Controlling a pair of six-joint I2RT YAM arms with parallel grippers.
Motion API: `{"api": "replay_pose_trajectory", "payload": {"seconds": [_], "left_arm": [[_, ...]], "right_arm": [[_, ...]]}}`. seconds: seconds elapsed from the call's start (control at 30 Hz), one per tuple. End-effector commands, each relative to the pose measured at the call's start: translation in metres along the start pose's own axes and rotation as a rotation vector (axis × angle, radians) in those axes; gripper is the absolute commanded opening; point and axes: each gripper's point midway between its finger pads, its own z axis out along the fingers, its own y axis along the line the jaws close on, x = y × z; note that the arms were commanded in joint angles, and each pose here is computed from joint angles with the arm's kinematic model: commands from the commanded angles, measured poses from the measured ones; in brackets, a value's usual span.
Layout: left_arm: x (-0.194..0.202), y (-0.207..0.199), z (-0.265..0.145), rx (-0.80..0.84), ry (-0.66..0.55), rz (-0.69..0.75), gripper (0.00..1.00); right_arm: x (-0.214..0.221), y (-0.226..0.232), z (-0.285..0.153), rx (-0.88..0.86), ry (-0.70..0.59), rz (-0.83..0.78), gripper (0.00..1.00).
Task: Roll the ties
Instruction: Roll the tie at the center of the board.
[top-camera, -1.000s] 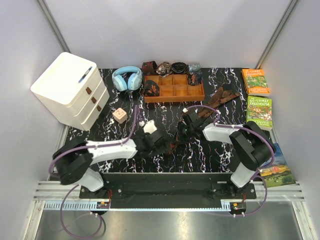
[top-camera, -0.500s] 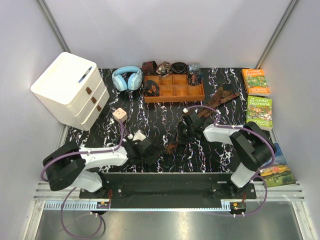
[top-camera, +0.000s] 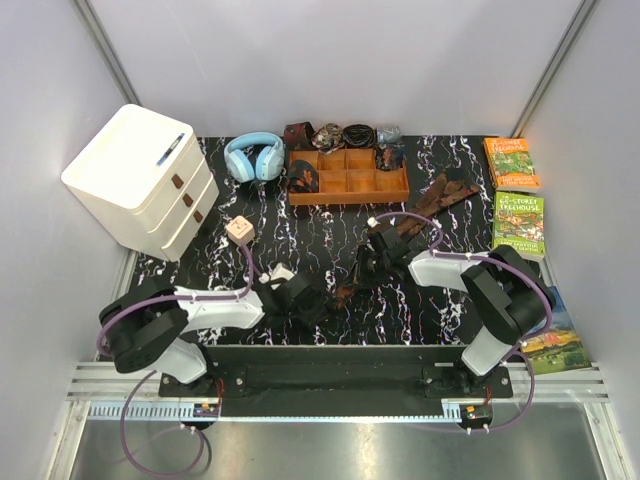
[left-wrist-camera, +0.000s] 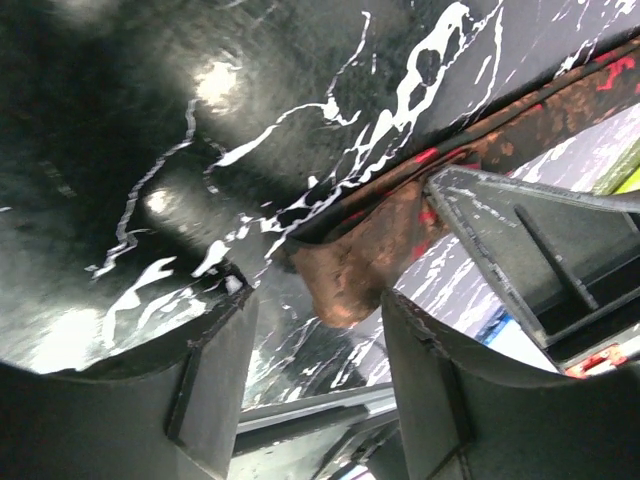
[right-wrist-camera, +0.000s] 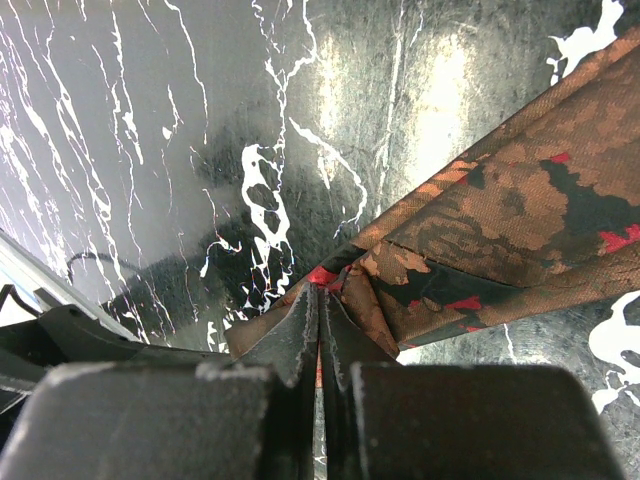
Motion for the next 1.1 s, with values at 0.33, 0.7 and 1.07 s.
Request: {"api": "replay_pose_trajectory", "payload": {"seconds": [0.33,0.7,1.07], "left_arm": [[0.004,0.01,0.035,-0.078,0.034,0.016,0.36],[-0.013,0.019,0.029,-0.157,-0.026,0.184,0.07],[-0.045,0.047,-0.027,-0.332,-0.034,0.475,0.0]], "right_arm": [[0.007,-0.018,-0.003,0.059,0.004,-0.017,0.0],[0.007,-0.018,-0.003,0.056,0.005,-0.017,0.0],[0.0,0.011,-0.02,-0.034,-0.001,-0.026,0.1]]}}
